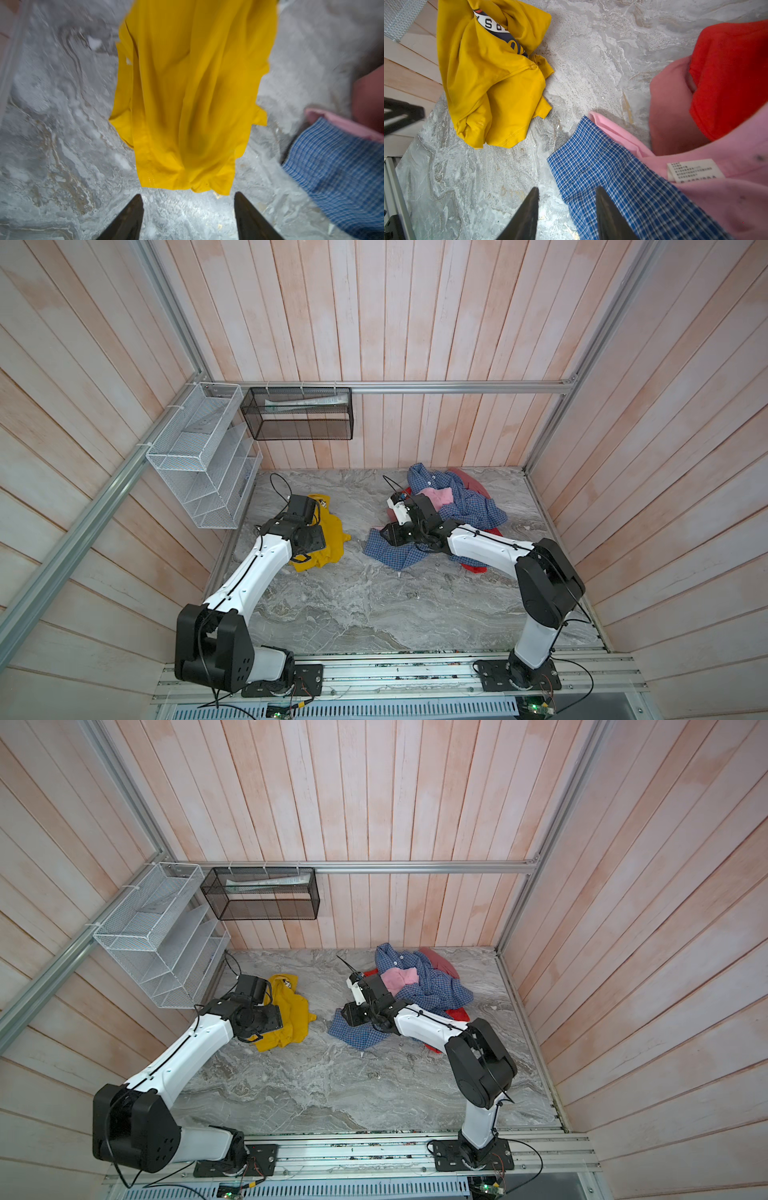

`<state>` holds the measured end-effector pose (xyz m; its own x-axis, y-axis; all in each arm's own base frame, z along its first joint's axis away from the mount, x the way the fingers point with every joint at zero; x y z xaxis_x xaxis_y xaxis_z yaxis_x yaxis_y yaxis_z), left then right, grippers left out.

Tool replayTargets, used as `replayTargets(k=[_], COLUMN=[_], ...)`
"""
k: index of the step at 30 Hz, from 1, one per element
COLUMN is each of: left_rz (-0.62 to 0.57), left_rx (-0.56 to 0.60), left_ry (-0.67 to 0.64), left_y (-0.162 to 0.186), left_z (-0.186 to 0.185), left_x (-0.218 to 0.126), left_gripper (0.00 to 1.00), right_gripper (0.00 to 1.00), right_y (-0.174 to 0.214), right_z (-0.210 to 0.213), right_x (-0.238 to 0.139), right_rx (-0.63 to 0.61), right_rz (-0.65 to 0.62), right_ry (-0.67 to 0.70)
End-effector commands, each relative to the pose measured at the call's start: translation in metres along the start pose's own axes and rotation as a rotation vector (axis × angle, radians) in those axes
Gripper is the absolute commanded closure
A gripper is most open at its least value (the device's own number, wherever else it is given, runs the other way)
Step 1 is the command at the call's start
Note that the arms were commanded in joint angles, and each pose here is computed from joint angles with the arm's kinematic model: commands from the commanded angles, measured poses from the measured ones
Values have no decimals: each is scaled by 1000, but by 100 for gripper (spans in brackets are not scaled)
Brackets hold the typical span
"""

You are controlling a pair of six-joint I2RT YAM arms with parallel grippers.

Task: Pick out a specific cloth from the pile

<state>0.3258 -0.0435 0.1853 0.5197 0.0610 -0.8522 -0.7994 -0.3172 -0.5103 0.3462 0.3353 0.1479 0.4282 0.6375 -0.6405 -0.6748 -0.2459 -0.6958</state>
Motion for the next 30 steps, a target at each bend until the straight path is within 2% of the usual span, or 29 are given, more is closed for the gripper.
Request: replayTargets(k=[1,5,10,13,18,22,26,30], left_rz=[-137,-213,-179,-126,16,118,187,285], left_rx=[30,128,198,212,229,238,324,361], left_ry=[2,53,17,-30,-9,-41,-82,-119], left_y=[-35,-62,-85,-85,-58,-29,6,33], left_z=[-4,-22,-32,-32,-37,-32,-38,-39], left_x=[-29,-29,5,33,79,107,128,150], left_gripper=[29,27,27,29,29,24,18,18], right_gripper=[54,54,54,53,53,52,52,52], right_y=[-4,-8,-10,-10,-5,-3,0,1], right_z=[0,0,-1,-2,-5,-7,-7,-8], right_x=[-10,-11,-14,-17,-21,-22,-21,-21], right_rx=[-19,-26,-33,-34,-22,-20,-20,-20], right_rz=[-9,-17,-13,-16,-15,-2,11,17], right_ry=[18,23,37,52,68,77,77,78])
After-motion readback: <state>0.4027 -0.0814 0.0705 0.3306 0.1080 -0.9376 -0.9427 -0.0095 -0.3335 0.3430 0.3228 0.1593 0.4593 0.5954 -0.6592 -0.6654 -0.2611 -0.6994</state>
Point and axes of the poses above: each gripper's point midway between its finger pads, its own x axis out along the fingers, its own z axis along the line the jaws close on, y = z × x, the point moved 3 cm from there along -x, back along the fingers, and after that the axes turned 4 degrees about -x, right-handed, at the moved point
